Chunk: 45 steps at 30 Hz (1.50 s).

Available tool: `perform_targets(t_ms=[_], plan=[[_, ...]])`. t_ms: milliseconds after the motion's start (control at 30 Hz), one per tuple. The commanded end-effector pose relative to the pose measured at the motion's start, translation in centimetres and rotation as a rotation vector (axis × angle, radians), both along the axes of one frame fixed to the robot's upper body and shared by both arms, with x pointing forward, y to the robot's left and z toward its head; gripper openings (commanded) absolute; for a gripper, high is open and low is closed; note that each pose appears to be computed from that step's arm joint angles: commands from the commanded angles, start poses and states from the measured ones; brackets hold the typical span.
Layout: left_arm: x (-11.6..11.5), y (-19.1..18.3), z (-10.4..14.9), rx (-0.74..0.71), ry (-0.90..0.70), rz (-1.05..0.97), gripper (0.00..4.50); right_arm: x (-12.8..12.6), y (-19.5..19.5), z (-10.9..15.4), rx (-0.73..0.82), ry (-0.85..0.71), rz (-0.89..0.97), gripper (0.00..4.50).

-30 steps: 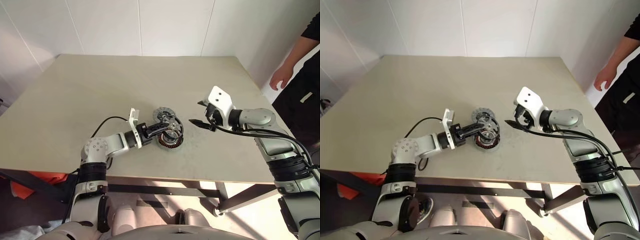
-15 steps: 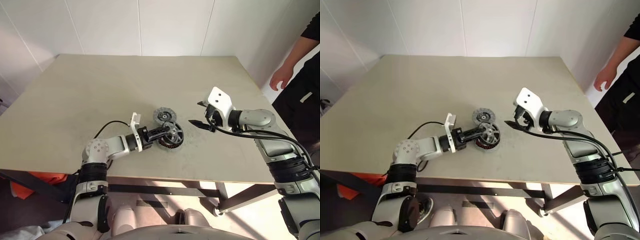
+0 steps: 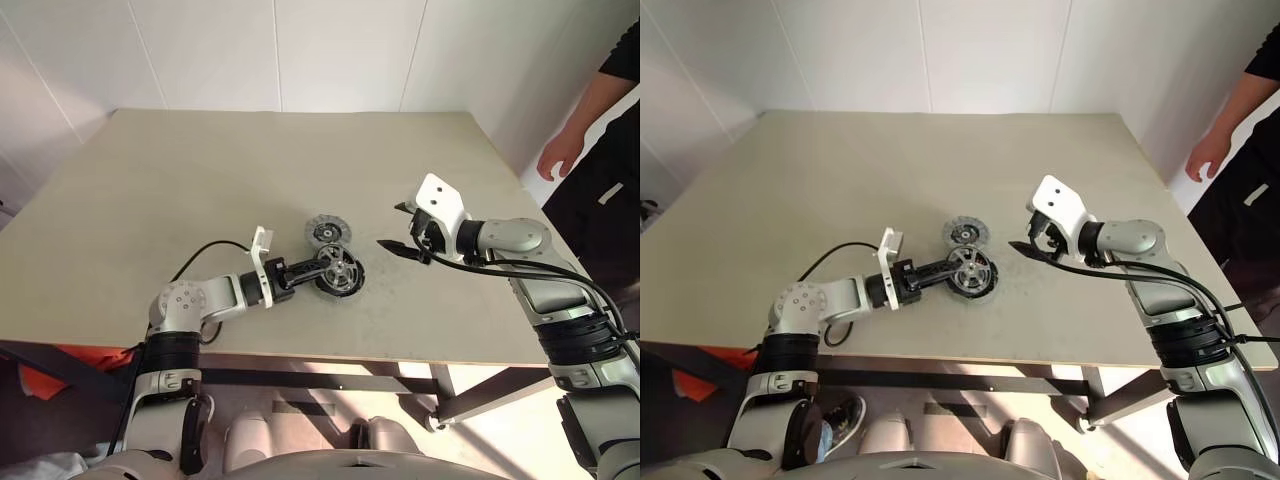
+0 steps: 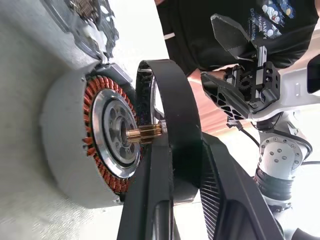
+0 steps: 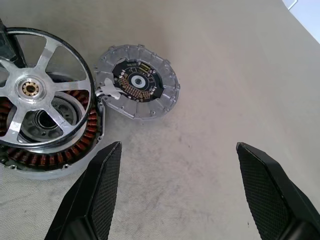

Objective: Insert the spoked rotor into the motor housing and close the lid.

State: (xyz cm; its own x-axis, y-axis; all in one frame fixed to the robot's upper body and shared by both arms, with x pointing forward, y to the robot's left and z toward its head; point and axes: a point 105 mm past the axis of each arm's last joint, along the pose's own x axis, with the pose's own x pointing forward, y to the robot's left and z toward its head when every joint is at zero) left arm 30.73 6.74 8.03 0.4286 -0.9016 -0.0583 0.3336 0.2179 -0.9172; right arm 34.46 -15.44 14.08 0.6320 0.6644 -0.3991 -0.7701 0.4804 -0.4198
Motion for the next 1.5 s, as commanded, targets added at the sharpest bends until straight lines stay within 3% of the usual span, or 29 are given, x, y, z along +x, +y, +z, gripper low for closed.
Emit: perform_targets(t_ms=[33,267,433,633,933,1500], plan=[[0.9,1.7,0.4,0.022,-0.028,0.081,0.36,0.2,0.5,1.4,-0.005,-0.053,0.026,4.12],[0.4,-0.3,0.3,-0.019,-0.013,0.05,0.36,0.2,0.7,1.3,-0.008,-0.051,0.039,4.12],[0.7,-1.9,1.2,-0.139,0.015,0.045,0.36,0.1,0.6,1.3,-0.019,-0.047,0.046,4.12],[0.7,-2.2,0.9,-0.15,0.04,0.04,0.36,-0.1,0.4,1.2,-0.026,-0.044,0.043,4.12],[0.2,-2.0,1.0,-0.139,0.04,0.009,3.31,0.1,0.4,1.1,-0.029,-0.046,0.038,4.12],[-0.3,2.3,2.2,-0.022,-0.087,0.087,3.31,-0.1,1.0,0.9,-0.012,-0.033,0.072,4.12]])
